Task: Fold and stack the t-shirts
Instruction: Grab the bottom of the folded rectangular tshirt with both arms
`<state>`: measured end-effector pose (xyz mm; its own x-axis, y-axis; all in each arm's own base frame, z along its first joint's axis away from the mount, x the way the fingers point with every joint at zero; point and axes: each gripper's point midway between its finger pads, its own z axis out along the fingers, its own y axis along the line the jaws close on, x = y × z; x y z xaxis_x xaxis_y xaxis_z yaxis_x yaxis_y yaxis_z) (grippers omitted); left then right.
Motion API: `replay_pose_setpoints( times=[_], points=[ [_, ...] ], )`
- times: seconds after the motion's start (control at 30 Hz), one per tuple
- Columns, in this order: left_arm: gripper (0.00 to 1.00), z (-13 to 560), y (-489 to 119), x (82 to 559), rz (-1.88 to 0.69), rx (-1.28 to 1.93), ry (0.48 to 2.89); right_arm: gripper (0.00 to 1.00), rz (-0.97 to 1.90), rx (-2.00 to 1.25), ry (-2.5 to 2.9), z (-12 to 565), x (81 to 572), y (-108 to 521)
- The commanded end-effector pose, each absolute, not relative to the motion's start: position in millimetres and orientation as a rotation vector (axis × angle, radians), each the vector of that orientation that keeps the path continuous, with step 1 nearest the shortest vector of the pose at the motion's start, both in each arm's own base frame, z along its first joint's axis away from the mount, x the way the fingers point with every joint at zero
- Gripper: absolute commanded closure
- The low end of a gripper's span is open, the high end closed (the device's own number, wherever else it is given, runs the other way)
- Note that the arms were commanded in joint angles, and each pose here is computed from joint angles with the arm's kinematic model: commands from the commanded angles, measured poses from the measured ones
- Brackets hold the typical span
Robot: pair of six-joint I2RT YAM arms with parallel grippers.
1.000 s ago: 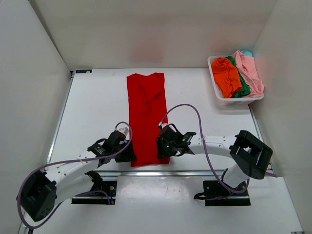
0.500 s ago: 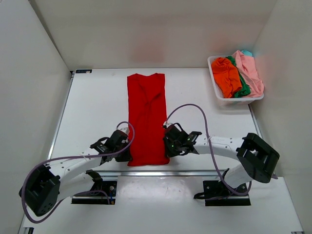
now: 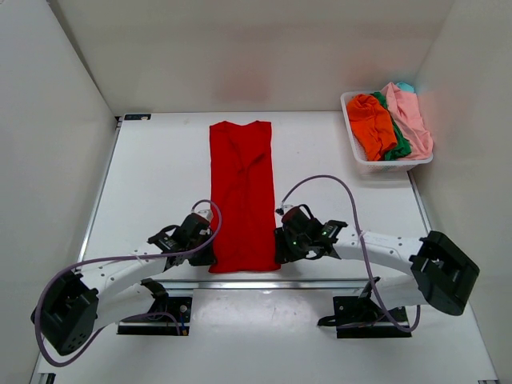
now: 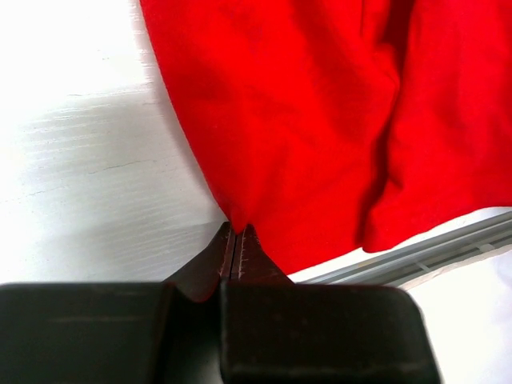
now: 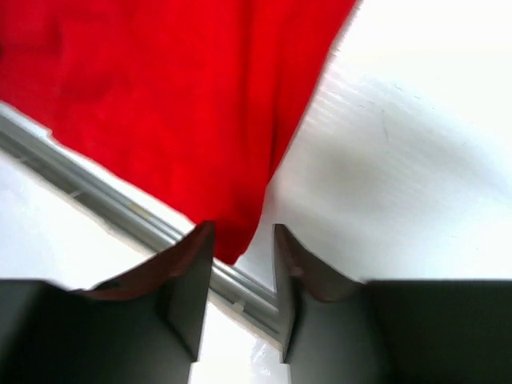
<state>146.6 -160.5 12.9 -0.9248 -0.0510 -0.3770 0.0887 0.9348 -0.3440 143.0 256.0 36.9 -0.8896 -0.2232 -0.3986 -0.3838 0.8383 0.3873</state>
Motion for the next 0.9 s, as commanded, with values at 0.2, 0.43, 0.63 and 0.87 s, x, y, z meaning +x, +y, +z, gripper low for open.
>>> replay_pose_setpoints(
  times=[0.2, 0.43, 0.63, 0.87],
  points=[
    [1.0, 19, -160, 138, -0.519, 0.051, 2.724, 0.6, 0.777, -0.327, 2.643, 52, 138, 257],
    [1.0, 18, -160, 134, -0.541, 0.044, 2.72, 0.58, 0.85, -0.366, 2.704, 34, 118, 274],
    [1.0, 20, -162, 131, -0.587, 0.026, 2.72, 1.0, 0.883, -0.387, 2.701, 40, 109, 280],
    [0.89, 37, -160, 134, -0.602, 0.036, 2.711, 0.99, 0.927, -0.416, 2.75, 52, 85, 270]
  ],
)
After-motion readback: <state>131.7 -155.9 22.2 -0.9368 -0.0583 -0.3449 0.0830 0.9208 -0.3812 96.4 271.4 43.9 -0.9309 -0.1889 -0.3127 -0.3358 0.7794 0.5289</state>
